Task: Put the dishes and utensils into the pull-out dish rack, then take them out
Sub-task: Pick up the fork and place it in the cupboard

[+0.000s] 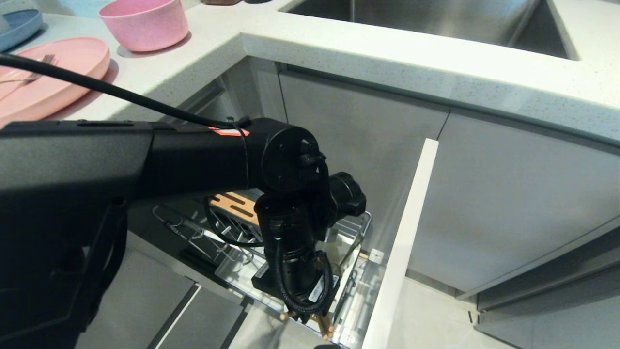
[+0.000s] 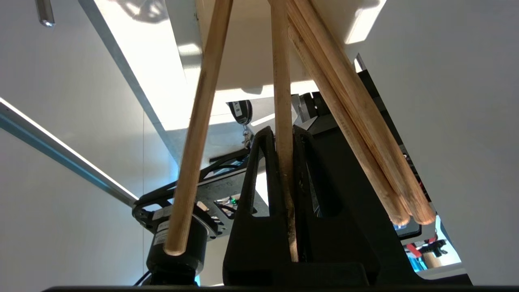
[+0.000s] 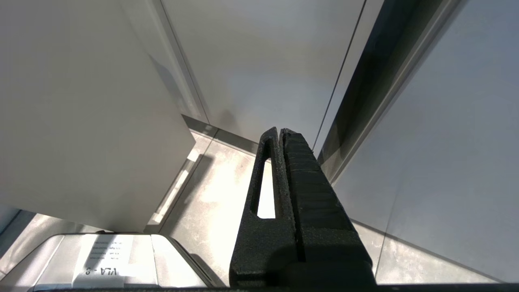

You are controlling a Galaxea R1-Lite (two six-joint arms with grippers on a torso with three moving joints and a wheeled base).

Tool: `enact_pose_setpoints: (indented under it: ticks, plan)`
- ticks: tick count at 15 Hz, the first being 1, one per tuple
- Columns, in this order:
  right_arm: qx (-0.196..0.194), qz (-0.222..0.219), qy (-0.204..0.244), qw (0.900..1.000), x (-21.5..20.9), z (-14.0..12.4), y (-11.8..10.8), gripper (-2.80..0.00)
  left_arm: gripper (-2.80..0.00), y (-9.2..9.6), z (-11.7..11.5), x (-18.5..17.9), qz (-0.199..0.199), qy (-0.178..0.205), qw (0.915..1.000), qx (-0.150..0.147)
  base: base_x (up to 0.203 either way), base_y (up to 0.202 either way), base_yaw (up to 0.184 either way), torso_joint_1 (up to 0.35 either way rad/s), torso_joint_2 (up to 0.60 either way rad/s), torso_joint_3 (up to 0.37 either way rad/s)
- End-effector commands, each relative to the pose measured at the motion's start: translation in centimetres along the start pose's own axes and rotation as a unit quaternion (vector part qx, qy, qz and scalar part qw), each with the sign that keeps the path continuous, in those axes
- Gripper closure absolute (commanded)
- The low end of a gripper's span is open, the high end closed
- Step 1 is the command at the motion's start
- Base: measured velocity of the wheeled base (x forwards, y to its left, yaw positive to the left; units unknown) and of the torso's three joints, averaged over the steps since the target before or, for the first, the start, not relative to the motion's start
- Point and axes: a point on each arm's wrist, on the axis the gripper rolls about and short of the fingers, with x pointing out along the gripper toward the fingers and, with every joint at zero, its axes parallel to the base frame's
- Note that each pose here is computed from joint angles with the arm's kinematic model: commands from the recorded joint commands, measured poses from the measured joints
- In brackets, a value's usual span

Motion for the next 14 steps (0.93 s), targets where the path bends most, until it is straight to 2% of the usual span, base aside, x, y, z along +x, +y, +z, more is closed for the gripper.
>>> enact_pose_setpoints:
  ticks: [1,2,3,8,14]
  plan:
    - [0.0,0.0,0.0,1.0,0.0,0.0,0.0,0.0,0.0,0.0,0.0,0.1,0.002,0.006,1.0,-0.001,0.0,0.0,0.0,0.0,0.0,0.0]
    - [0.0,0.0,0.001,1.0,0.0,0.0,0.0,0.0,0.0,0.0,0.0,0.1,0.003,0.006,1.0,-0.001,0.0,0.0,0.0,0.0,0.0,0.0]
    - [0.0,0.0,0.001,1.0,0.0,0.0,0.0,0.0,-2.8,0.0,-0.1,0.1,0.003,0.005,1.0,-0.001,0.0,0.0,0.0,0.0,0.0,0.0]
    - [0.0,0.0,0.001,1.0,0.0,0.0,0.0,0.0,-2.8,0.1,-0.2,-0.3,0.004,-0.002,1.0,-0.002,0.0,0.0,0.0,0.0,0.0,0.0]
    - [0.001,0.0,0.001,1.0,0.0,0.0,0.0,0.0,-2.8,0.6,-1.7,-2.8,-0.005,-0.036,0.9993,-0.005,0.0,0.0,0.0,0.0,0.0,0.0]
